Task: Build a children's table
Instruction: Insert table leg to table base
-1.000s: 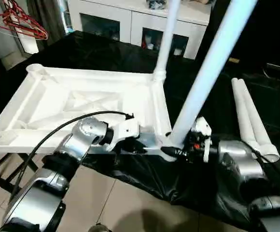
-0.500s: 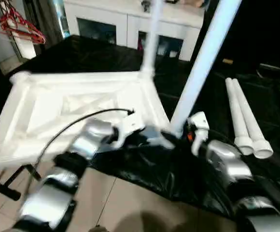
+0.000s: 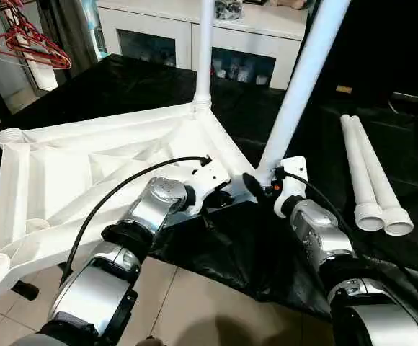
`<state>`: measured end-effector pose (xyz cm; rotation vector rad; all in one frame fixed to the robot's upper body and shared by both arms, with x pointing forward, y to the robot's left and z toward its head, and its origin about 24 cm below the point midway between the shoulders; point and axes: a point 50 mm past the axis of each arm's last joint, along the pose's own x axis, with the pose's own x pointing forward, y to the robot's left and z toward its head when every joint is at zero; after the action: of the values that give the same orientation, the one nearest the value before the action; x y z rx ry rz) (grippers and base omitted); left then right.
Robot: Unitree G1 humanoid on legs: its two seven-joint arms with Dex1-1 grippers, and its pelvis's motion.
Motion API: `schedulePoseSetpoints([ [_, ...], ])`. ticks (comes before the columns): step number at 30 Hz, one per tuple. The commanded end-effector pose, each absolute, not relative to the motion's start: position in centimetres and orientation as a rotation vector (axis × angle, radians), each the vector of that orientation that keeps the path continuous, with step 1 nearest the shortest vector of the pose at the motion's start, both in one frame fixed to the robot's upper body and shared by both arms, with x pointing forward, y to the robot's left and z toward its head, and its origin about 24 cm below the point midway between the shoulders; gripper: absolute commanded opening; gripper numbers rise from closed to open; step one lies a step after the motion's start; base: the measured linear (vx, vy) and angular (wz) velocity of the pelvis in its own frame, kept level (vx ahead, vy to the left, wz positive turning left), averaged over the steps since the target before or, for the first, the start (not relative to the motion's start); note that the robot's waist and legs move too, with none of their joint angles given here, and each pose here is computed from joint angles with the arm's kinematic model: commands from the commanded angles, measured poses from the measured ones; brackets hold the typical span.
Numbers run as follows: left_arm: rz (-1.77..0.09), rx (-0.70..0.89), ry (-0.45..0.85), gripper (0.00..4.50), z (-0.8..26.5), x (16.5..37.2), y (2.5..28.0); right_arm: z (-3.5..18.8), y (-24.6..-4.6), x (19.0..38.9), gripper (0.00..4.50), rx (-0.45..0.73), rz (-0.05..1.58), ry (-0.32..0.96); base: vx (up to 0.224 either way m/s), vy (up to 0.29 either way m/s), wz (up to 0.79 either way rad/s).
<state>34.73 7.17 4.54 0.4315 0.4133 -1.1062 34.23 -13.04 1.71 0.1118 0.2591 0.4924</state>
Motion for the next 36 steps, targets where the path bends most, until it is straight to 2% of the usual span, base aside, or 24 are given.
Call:
schedulePoseSetpoints([
  [1,-1.222,0.441,0.342,0.00,5.3,34.2,5.6,0.2,-11.0,32.7,3.68,0.116,0.689,0.342,0.000,0.000,0.00],
  [4,-1.262,0.453,0.344,0.00,5.2,33.9,6.1,0.4,-11.4,32.5,3.68,0.096,0.753,0.332,0.000,0.000,0.00],
  [12,-1.448,0.506,0.391,0.00,4.8,32.6,8.1,1.2,-13.4,30.4,3.68,0.064,1.071,0.337,0.000,0.000,0.00],
  [13,-1.492,0.514,0.403,0.00,4.8,32.3,8.6,1.3,-13.8,29.9,3.68,0.040,1.143,0.345,0.000,0.000,0.00],
  [21,-1.617,0.545,0.480,0.00,5.0,31.5,10.1,1.5,-14.9,28.2,3.68,-0.057,1.366,0.421,0.000,0.000,0.00],
  [23,-1.623,0.548,0.481,0.00,5.1,31.6,10.2,1.6,-15.0,28.0,3.68,-0.055,1.393,0.441,0.000,0.000,0.00],
  [24,-1.627,0.546,0.482,0.00,5.2,31.6,10.2,1.6,-15.0,27.9,3.41,-0.055,1.401,0.445,0.000,0.000,0.00],
  [28,-1.617,0.535,0.477,0.00,5.2,31.6,10.3,1.4,-15.0,27.7,3.27,-0.058,1.415,0.456,0.000,0.000,0.00],
  [31,-1.605,0.526,0.474,0.00,5.2,31.5,10.4,1.4,-14.8,27.7,2.97,-0.048,1.407,0.450,0.000,0.000,0.00],
  [36,-1.491,0.474,0.437,0.00,5.3,32.4,9.9,1.0,-13.8,28.2,2.88,0.015,1.294,0.404,0.000,0.000,0.00],
])
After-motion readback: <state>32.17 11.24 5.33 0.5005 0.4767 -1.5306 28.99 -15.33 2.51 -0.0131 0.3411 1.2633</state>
